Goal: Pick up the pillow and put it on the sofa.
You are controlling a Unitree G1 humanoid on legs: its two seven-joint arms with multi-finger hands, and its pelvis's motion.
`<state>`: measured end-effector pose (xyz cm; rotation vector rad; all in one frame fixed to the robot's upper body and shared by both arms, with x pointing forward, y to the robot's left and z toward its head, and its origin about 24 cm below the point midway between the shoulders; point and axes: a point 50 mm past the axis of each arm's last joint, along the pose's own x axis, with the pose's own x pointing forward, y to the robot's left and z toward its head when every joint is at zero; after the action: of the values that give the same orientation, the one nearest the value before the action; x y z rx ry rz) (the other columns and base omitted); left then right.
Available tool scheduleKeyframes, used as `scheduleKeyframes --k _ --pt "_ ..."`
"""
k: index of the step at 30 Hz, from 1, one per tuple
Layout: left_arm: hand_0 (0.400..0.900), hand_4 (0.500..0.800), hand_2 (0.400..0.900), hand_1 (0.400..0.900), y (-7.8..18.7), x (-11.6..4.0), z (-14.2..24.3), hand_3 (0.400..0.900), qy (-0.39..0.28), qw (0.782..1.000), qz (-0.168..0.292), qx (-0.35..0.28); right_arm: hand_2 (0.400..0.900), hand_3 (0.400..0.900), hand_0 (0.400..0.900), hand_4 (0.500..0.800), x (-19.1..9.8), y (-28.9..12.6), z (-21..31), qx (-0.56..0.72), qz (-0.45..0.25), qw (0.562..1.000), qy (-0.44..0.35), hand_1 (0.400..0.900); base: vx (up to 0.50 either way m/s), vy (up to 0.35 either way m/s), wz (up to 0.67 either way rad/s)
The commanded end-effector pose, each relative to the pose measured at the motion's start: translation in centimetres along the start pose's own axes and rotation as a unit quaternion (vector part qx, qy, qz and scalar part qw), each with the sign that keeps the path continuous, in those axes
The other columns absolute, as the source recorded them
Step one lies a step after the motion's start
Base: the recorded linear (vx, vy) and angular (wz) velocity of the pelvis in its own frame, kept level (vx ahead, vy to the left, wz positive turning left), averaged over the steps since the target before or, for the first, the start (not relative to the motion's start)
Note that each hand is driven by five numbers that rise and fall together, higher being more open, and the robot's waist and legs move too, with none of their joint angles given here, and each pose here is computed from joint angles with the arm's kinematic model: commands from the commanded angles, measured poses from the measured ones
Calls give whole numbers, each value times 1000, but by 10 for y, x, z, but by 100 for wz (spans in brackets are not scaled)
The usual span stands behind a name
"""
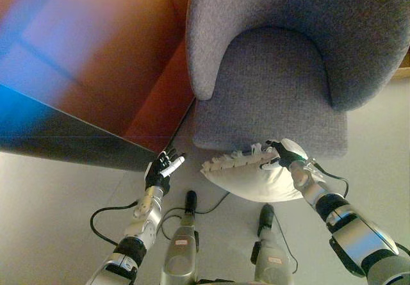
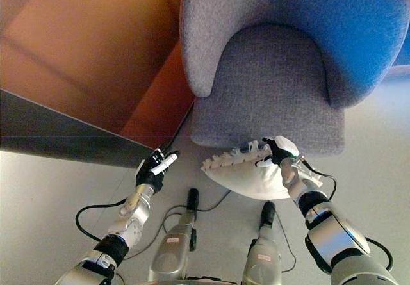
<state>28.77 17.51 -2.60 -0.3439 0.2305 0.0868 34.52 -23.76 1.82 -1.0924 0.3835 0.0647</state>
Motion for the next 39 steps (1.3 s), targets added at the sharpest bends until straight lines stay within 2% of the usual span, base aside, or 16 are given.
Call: scheduleKeyframes --k 1,8,16,26,27,28,29,39 --pt "900 800 900 900 -22 16 45 900 -102 994 -44 7 900 900 900 800 11 -60 32 -5 -72 996 -51 900 -83 11 -1" --pt "900 800 900 900 -29 20 58 900 -122 991 -50 13 900 900 900 800 13 -65 33 -30 -55 998 -30 900 -51 -17 1" --pt "900 800 900 900 -36 25 71 900 -141 989 -51 18 900 900 900 800 15 -76 24 -85 -63 994 31 900 -33 -11 0" --pt "900 800 900 900 -35 27 77 900 -146 988 -49 20 900 900 900 800 16 -81 26 -112 -45 992 49 900 0 0 0" --pt "900 800 900 900 -35 28 77 900 -146 988 -49 21 820 820 820 752 15 -79 24 -113 -43 991 50 820 0 0 0" --pt "900 800 900 900 -35 28 77 900 -147 988 -49 21 445 445 445 527 15 -80 23 -112 -44 991 50 445 0 0 0" --pt "900 800 900 900 -35 28 78 900 -147 988 -49 20 400 400 400 500 15 -80 23 -111 -47 991 50 400 0 0 0" --pt "900 800 900 900 -36 28 79 900 -151 987 -52 19 400 400 400 500 15 -81 24 -102 -49 993 42 400 0 0 0"
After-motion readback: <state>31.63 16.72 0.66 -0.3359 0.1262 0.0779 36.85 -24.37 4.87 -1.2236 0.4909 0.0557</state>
